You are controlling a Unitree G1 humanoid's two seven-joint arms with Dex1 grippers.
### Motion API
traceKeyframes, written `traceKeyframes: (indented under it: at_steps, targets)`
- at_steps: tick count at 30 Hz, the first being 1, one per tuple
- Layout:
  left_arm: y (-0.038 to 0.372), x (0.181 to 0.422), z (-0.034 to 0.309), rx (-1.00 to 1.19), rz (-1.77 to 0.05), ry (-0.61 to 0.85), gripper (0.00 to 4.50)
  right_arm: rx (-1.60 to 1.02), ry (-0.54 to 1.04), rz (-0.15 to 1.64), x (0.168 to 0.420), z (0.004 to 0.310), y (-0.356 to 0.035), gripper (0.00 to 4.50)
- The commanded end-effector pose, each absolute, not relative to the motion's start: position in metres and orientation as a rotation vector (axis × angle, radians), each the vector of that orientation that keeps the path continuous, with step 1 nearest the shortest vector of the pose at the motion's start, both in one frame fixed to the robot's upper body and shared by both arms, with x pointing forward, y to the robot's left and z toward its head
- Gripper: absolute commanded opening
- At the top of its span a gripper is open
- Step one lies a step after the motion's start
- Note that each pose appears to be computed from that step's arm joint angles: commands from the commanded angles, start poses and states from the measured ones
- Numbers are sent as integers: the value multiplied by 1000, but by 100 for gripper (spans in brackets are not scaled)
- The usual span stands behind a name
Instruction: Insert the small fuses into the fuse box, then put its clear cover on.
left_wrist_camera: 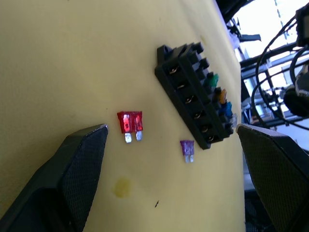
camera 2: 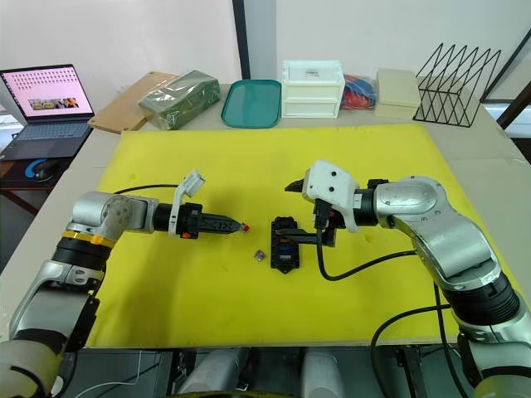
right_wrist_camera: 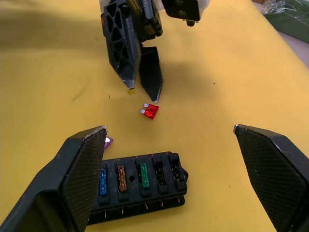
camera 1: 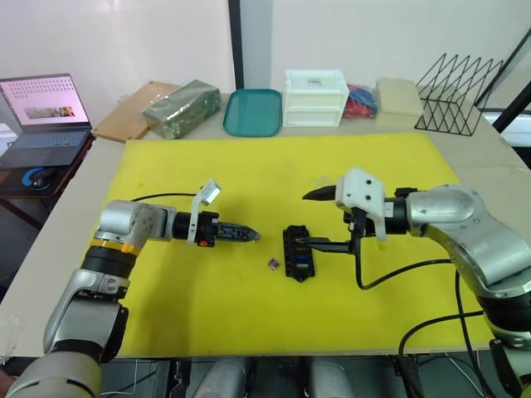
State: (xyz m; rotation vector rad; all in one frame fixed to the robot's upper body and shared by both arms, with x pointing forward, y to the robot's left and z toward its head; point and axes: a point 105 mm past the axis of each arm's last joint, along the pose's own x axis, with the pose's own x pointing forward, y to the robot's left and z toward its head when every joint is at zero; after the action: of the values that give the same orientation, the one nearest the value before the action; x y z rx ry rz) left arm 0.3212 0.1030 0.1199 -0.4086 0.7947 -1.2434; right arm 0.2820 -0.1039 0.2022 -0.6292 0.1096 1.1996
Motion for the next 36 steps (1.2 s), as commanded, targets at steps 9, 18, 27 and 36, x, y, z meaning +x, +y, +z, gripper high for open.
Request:
traceKeyframes:
  at_steps: [9, 18, 27, 36]
  targets:
    - [89, 311, 111, -454, -1297, 862, 450, -679, 67, 1179, 282, 212, -104, 446]
    - [91, 316, 103, -439, -1254, 845, 361, -700, 72, 1172, 283, 210, -106, 450]
    - [99, 320, 94, -446, -1198, 861, 195, -712, 70, 1173, 284, 208, -105, 450]
    - [103, 327, 93, -457, -1164, 843, 4, -721, 72, 1180, 283, 206, -103, 450]
